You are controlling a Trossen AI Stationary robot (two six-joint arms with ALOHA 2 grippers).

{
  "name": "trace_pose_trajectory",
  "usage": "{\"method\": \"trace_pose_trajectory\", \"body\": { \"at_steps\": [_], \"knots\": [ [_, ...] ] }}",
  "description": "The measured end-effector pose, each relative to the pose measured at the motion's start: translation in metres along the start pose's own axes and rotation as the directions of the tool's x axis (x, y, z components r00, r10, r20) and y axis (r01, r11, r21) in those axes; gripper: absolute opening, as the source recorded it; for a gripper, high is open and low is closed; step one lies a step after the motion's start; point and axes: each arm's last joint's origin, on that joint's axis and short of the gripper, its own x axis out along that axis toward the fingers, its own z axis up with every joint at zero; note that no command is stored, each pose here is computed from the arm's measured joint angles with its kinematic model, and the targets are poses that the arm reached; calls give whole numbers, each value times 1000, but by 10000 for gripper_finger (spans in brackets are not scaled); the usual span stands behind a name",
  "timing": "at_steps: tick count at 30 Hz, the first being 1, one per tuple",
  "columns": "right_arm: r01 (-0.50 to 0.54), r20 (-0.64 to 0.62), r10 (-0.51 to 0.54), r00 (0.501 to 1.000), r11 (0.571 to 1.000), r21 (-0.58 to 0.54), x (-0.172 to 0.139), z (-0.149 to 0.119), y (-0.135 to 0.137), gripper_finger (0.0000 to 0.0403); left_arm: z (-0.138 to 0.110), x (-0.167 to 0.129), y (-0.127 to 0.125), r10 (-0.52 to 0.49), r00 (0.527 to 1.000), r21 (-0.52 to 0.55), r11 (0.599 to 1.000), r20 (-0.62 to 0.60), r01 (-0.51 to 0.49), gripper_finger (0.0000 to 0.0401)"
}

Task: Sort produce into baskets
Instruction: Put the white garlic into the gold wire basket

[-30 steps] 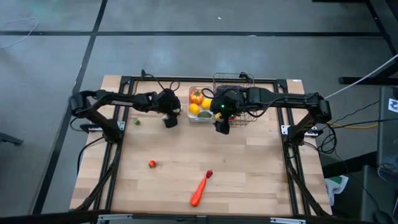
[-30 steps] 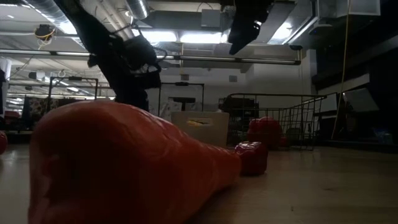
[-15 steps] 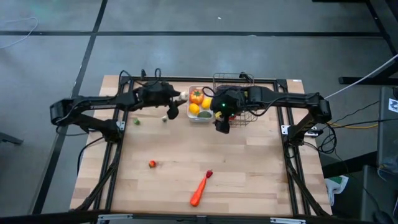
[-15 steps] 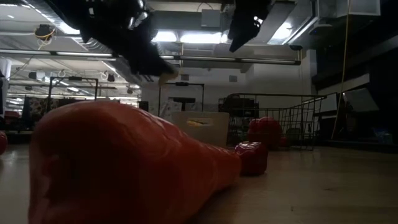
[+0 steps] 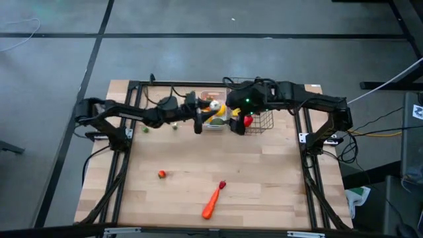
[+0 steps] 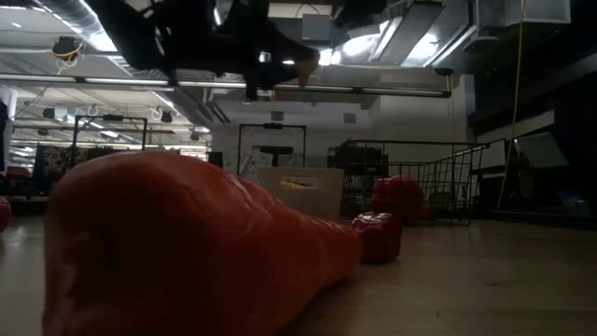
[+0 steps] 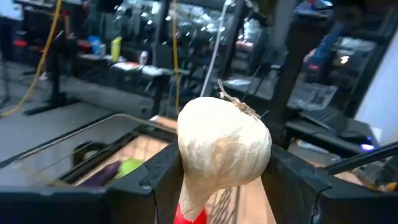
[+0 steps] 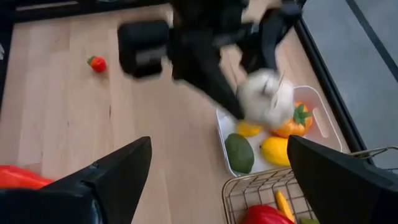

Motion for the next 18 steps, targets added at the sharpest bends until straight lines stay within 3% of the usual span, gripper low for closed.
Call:
{"method": "trace_pose_trajectory", "body": {
  "at_steps": [6,11,18],
  "knots": [
    [-1,8,1,1000,1000,0,-3,2,0,372,-18,36,-12,-45,999,-12,999,3,45,189],
    [0,5,0,1000,1000,0,-2,1,0,372,-31,69,-19,-60,998,59,996,-20,61,189],
    [0,4,0,1000,1000,0,-2,1,0,372,-50,88,-13,-31,994,50,998,-103,36,189]
  ]
}}
